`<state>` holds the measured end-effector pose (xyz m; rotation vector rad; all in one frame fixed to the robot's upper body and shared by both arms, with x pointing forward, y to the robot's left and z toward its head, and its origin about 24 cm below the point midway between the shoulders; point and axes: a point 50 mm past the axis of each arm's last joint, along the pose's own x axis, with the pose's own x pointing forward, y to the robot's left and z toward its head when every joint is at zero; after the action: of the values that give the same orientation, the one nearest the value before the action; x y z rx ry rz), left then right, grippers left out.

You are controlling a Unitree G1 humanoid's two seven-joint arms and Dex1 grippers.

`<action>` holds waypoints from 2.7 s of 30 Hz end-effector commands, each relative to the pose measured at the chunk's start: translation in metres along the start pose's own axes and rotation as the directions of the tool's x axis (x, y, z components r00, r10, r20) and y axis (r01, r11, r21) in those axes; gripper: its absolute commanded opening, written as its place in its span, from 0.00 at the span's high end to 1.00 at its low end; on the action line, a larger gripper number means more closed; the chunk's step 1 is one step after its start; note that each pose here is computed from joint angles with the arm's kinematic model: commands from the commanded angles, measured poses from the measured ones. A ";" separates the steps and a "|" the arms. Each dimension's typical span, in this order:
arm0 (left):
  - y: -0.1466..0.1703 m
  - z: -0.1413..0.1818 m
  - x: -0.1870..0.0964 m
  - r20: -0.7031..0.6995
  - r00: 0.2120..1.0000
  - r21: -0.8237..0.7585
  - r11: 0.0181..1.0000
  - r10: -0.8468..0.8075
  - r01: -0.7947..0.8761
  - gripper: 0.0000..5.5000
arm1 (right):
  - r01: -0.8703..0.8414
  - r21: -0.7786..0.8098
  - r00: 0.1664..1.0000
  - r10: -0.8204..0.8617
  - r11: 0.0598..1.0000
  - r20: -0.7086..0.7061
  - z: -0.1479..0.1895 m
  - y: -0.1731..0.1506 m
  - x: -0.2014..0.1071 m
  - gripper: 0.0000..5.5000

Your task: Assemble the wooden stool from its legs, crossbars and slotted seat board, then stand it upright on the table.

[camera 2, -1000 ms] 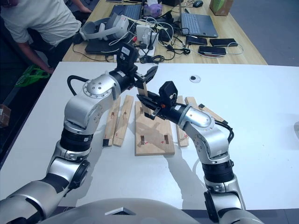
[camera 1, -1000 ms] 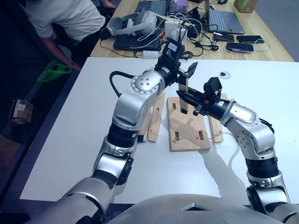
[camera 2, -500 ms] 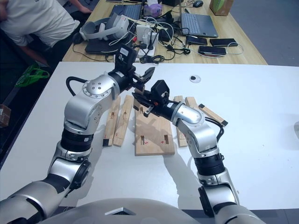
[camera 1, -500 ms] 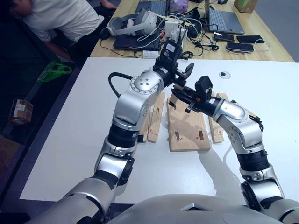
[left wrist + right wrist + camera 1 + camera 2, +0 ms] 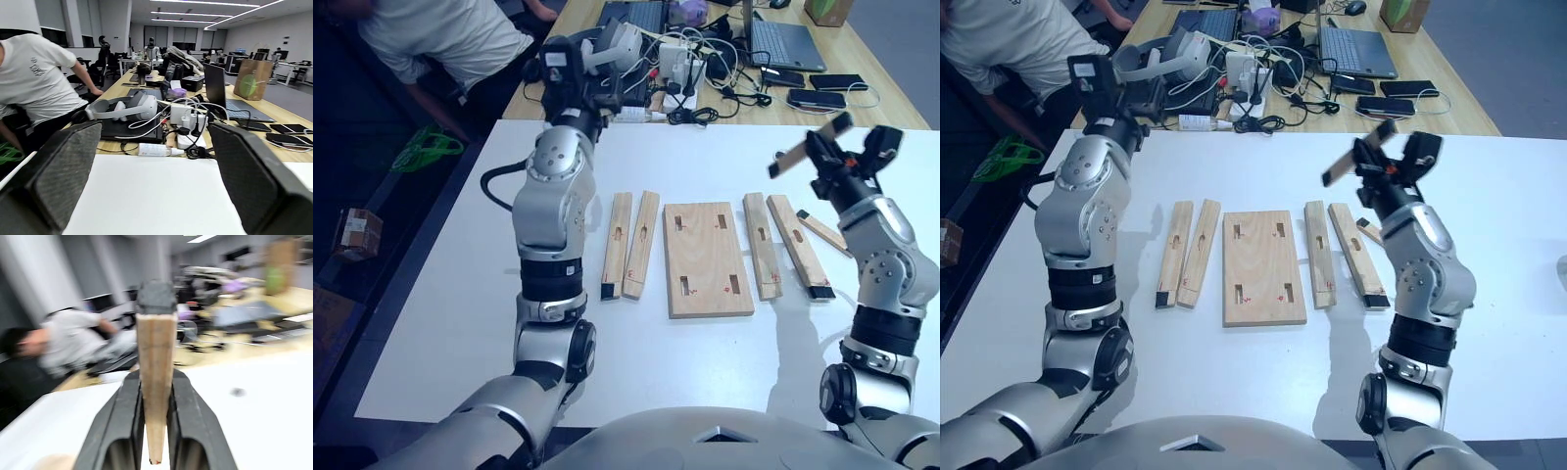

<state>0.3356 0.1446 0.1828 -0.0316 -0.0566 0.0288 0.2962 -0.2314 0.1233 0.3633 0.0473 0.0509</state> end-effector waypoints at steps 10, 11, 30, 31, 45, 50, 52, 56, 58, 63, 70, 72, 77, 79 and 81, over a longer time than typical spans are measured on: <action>0.000 -0.041 -0.040 -0.086 0.996 0.031 0.999 -0.035 0.038 0.27 | 0.033 0.150 0.985 -0.006 0.988 -0.172 -0.040 0.012 -0.027 0.93; 0.001 -0.045 -0.043 -0.100 0.994 0.034 0.998 -0.040 0.044 0.27 | 0.031 0.150 0.983 -0.003 0.988 -0.183 -0.043 0.013 -0.029 0.93; -0.001 -0.045 -0.041 -0.101 0.994 0.032 0.999 -0.033 0.037 0.27 | 0.035 0.077 0.981 -0.019 0.996 -0.195 -0.058 0.009 -0.025 0.93; -0.001 -0.045 -0.041 -0.101 0.994 0.032 0.999 -0.033 0.037 0.27 | 0.035 0.073 0.981 -0.020 0.997 -0.195 -0.057 0.009 -0.026 0.93; -0.003 -0.043 -0.035 -0.094 0.995 0.035 0.998 -0.043 0.047 0.27 | 0.042 0.034 0.976 -0.034 0.999 -0.215 -0.063 0.005 -0.028 0.93; -0.005 -0.041 -0.033 -0.087 0.995 0.034 0.998 -0.048 0.051 0.27 | 0.036 0.003 0.974 -0.035 0.999 -0.224 -0.068 0.005 -0.026 0.93; -0.005 -0.041 -0.033 -0.086 0.995 0.034 0.998 -0.049 0.052 0.27 | 0.031 -0.013 0.973 -0.033 0.999 -0.226 -0.069 0.006 -0.025 0.93; -0.005 -0.041 -0.034 -0.088 0.995 0.034 0.998 -0.045 0.048 0.27 | 0.005 -0.119 0.973 -0.032 0.993 -0.229 -0.069 0.011 -0.024 0.93; -0.005 -0.041 -0.034 -0.089 0.995 0.032 0.998 -0.043 0.046 0.27 | -0.019 -0.186 0.973 -0.025 0.982 -0.231 -0.071 0.015 -0.023 0.93; -0.008 -0.041 -0.033 -0.086 0.995 0.029 0.998 -0.044 0.047 0.27 | -0.055 -0.273 0.961 -0.023 0.961 -0.275 -0.084 0.021 -0.023 0.93; -0.009 -0.040 -0.032 -0.081 0.996 0.028 0.999 -0.043 0.045 0.27 | -0.079 -0.302 0.929 -0.040 0.950 -0.367 -0.104 0.015 -0.028 0.93; -0.009 -0.040 -0.031 -0.081 0.996 0.028 0.999 -0.044 0.046 0.27 | -0.085 -0.303 0.918 -0.044 0.949 -0.395 -0.111 0.013 -0.030 0.93; -0.009 -0.039 -0.031 -0.078 0.996 0.030 0.998 -0.045 0.048 0.27 | -0.099 -0.302 0.898 -0.046 0.948 -0.438 -0.125 0.009 -0.037 0.93; -0.009 -0.039 -0.031 -0.078 0.996 0.030 0.998 -0.045 0.047 0.27 | -0.098 -0.304 0.894 -0.050 0.948 -0.445 -0.128 0.006 -0.040 0.93; -0.009 -0.039 -0.031 -0.078 0.996 0.030 0.998 -0.044 0.047 0.27 | -0.091 -0.305 0.899 -0.054 0.948 -0.435 -0.127 0.003 -0.042 0.93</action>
<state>0.3051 0.1358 0.1394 -0.0038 0.0281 -0.0135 0.2715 -0.1796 0.0528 0.0103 0.2545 0.1753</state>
